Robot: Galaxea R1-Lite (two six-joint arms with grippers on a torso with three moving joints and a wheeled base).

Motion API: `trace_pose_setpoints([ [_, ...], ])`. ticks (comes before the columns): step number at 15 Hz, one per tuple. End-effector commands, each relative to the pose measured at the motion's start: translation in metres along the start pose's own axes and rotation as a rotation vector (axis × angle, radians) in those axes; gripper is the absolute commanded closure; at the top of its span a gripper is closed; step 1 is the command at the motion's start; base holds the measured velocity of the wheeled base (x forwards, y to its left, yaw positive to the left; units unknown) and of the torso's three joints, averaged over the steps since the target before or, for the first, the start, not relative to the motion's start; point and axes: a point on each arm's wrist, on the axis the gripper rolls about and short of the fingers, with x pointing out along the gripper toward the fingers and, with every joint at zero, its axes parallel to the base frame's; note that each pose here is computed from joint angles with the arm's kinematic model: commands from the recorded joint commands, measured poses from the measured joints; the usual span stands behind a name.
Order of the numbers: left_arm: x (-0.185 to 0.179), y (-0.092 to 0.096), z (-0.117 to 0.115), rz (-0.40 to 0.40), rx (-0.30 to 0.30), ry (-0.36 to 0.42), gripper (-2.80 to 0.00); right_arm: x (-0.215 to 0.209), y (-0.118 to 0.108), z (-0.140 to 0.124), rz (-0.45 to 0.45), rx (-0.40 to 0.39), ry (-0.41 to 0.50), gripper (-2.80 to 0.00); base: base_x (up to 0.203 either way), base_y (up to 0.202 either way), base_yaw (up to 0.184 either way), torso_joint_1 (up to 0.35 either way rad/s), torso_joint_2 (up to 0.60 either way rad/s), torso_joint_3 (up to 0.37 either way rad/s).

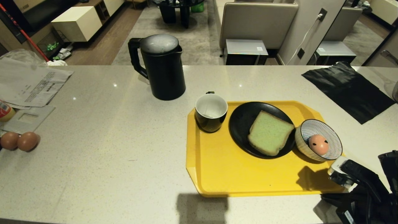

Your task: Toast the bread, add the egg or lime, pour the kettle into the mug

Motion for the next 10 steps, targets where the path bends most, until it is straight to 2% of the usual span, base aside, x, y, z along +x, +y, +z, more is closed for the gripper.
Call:
trace_pose_setpoints([
  [1, 0.0, 0.0, 0.0, 0.0, 0.001, 0.0, 0.0, 0.0092, 0.0004, 0.0002, 0.011, -0.005, 0.028, 0.0, 0.0, 0.0, 0.0, 0.0, 0.0, 0.0],
  [10, 0.0, -0.0001, 0.0, -0.002, 0.001, -0.001, 0.0, 0.0086, -0.0022, 0.0086, 0.007, 0.013, -0.003, 0.0, 0.0, 0.0, 0.0, 0.0, 0.0, 0.0],
])
